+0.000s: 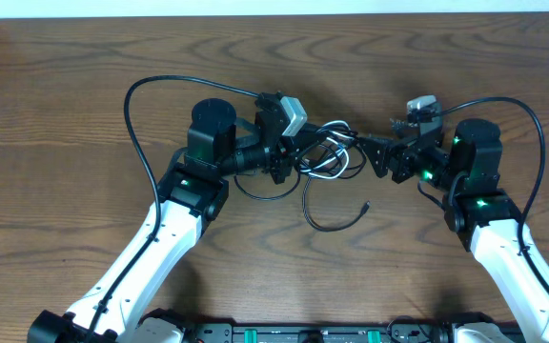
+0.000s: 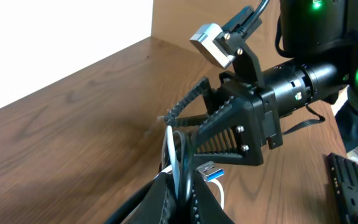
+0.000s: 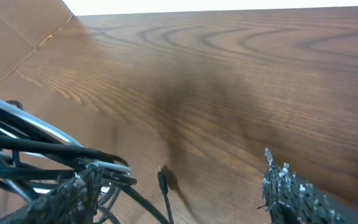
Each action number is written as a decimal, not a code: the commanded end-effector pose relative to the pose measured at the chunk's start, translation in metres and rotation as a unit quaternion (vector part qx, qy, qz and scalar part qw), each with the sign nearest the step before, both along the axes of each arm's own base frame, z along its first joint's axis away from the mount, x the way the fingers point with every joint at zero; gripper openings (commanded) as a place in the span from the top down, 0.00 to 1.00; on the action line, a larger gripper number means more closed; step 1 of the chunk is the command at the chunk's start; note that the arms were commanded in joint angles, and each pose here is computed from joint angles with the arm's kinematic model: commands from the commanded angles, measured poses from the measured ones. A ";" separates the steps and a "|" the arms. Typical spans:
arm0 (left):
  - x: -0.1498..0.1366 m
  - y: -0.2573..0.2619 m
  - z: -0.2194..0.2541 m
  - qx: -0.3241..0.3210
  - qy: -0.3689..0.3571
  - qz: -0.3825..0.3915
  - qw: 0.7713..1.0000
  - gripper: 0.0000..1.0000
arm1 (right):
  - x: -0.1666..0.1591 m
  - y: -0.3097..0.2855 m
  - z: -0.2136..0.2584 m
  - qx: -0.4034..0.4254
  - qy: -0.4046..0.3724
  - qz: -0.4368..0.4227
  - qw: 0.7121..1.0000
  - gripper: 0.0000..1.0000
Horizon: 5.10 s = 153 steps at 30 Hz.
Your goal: Untangle cables
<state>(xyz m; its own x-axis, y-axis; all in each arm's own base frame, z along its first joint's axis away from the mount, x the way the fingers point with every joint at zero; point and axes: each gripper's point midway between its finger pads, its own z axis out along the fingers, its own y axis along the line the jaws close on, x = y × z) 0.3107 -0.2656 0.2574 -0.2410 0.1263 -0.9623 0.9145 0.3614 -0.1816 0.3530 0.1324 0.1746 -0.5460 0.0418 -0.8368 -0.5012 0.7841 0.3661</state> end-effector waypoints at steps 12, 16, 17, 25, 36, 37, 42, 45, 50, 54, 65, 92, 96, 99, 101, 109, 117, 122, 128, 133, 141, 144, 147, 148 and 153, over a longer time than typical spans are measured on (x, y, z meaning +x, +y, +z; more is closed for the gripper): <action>0.003 0.000 0.021 -0.015 -0.026 0.008 1.000 0.92 | -0.035 0.039 0.006 0.005 -0.031 0.147 0.989 0.19; 0.001 -0.001 0.024 -0.027 -0.014 0.004 1.000 0.92 | -0.040 0.049 0.006 -0.008 -0.047 0.169 0.985 0.20; -0.001 -0.002 0.026 -0.031 -0.011 -0.003 0.999 0.92 | -0.041 0.050 0.006 -0.010 -0.050 0.171 0.984 0.21; -0.009 -0.005 0.029 -0.042 0.003 -0.025 0.999 0.92 | -0.034 0.048 0.007 -0.022 -0.062 0.156 0.986 0.40; 0.022 0.008 0.024 -0.024 -0.008 0.073 0.997 0.92 | -0.041 0.049 -0.001 -0.017 -0.035 0.164 0.986 0.99; 0.026 0.010 0.023 -0.022 -0.010 0.084 0.996 0.92 | -0.044 0.051 0.001 -0.012 -0.035 0.172 0.984 0.99; 0.037 0.017 0.021 -0.014 -0.013 0.122 0.992 0.92 | -0.052 0.057 0.006 0.008 -0.036 0.200 0.979 0.99; 0.046 0.025 0.016 -0.003 -0.009 0.157 0.987 0.92 | -0.055 0.059 0.007 0.014 -0.036 0.208 0.977 0.99; 0.067 0.050 0.001 0.030 0.005 0.251 0.967 0.92 | -0.062 0.064 0.013 0.030 -0.040 0.231 0.972 0.99; 0.076 0.066 -0.010 0.047 0.022 0.304 0.951 0.92 | -0.066 0.067 0.017 0.041 -0.046 0.246 0.967 0.99; 0.070 0.076 -0.038 0.088 0.071 0.321 0.940 0.92 | -0.062 0.072 0.040 0.061 -0.092 0.260 0.959 0.99; 0.059 0.094 -0.070 0.135 0.127 0.330 0.926 0.92 | -0.006 0.017 0.025 0.086 0.011 0.032 0.996 0.99; 0.059 0.094 -0.069 0.133 0.126 0.330 0.926 0.92 | -0.009 0.008 0.002 0.067 0.059 -0.002 0.996 0.99; 0.059 0.088 -0.063 0.119 0.122 0.318 0.933 0.92 | -0.014 0.005 -0.010 0.059 0.088 -0.012 0.994 0.99; 0.059 0.080 -0.057 0.105 0.117 0.300 0.941 0.92 | -0.016 0.005 -0.014 0.058 0.097 -0.013 0.993 0.99; 0.049 0.047 -0.024 0.038 0.084 0.206 0.974 0.92 | -0.023 -0.004 -0.033 0.037 0.140 -0.039 0.989 0.99; 0.038 0.027 0.007 -0.021 0.062 0.137 0.988 0.92 | -0.029 -0.005 -0.041 0.033 0.161 -0.042 0.986 0.99; 0.030 0.018 0.030 -0.061 0.044 0.096 0.993 0.92 | -0.030 -0.014 -0.051 0.013 0.177 -0.067 0.982 0.99; 0.023 0.015 0.047 -0.083 0.033 0.078 0.993 0.92 | -0.031 -0.021 -0.057 -0.001 0.186 -0.084 0.979 0.99; 0.019 0.017 0.059 -0.096 0.023 0.077 0.992 0.92 | -0.031 -0.023 -0.059 -0.006 0.187 -0.092 0.978 0.99; 0.009 0.021 0.080 -0.108 -0.004 0.074 0.991 0.92 | -0.037 -0.032 -0.070 -0.026 0.210 -0.112 0.971 0.97; 0.005 0.022 0.088 -0.114 -0.015 0.073 0.991 0.92 | -0.038 -0.032 -0.071 -0.028 0.213 -0.113 0.970 0.97; 0.002 0.023 0.093 -0.117 -0.022 0.072 0.990 0.92 | -0.038 -0.032 -0.071 -0.028 0.213 -0.113 0.970 0.97; 0.001 0.024 0.095 -0.118 -0.024 0.072 0.990 0.92 | -0.038 -0.032 -0.072 -0.028 0.214 -0.113 0.970 0.97; -0.004 0.025 0.102 -0.122 -0.033 0.071 0.989 0.92 | -0.039 -0.032 -0.072 -0.028 0.214 -0.113 0.970 0.97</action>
